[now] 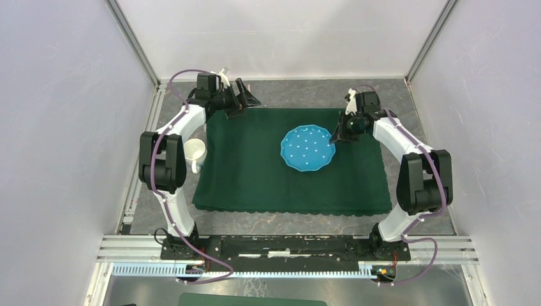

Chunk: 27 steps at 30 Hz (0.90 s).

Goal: Set the dinner table for one person
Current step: Place the plate on the napkin.

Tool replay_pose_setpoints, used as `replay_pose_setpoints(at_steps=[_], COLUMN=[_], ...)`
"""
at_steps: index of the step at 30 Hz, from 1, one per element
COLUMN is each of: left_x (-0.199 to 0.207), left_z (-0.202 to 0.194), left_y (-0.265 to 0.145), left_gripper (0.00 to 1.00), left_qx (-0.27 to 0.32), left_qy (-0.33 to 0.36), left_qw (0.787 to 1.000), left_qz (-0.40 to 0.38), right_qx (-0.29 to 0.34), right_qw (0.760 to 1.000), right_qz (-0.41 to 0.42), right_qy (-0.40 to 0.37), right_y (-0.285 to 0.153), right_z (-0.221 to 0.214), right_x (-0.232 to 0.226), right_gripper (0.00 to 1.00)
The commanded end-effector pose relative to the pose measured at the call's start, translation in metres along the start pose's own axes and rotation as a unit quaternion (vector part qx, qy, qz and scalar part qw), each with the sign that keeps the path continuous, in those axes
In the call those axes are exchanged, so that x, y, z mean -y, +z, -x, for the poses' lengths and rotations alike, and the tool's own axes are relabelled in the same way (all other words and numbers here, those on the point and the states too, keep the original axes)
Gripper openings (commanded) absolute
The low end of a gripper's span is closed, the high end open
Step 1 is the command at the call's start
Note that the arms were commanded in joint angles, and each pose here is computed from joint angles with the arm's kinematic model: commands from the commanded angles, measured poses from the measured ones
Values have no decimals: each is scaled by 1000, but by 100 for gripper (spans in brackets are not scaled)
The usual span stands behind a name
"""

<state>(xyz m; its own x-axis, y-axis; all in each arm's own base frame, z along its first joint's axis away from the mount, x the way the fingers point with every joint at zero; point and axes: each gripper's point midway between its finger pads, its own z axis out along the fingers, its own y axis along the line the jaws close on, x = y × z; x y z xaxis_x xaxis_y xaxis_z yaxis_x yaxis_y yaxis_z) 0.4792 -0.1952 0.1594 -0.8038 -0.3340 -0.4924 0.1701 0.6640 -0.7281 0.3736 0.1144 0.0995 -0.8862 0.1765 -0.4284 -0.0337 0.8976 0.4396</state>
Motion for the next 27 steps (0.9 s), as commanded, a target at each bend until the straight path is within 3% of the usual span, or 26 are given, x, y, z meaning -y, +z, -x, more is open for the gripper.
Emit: replay_pose_setpoints(at_steps=[1, 16, 27], left_x=[20, 11, 4], left_z=[5, 7, 11], left_y=[-18, -30, -34], left_gripper=[100, 100, 100], left_qx=[16, 20, 28], left_qy=[31, 33, 28], left_qw=[999, 999, 999], left_qz=[-14, -3, 3], right_qx=[49, 12, 34], right_qw=[996, 991, 988], right_qz=[68, 108, 124], right_qy=[-33, -84, -88], right_y=[-13, 42, 59], right_z=[23, 7, 29], right_x=[-49, -105, -121], right_gripper=[0, 0, 0])
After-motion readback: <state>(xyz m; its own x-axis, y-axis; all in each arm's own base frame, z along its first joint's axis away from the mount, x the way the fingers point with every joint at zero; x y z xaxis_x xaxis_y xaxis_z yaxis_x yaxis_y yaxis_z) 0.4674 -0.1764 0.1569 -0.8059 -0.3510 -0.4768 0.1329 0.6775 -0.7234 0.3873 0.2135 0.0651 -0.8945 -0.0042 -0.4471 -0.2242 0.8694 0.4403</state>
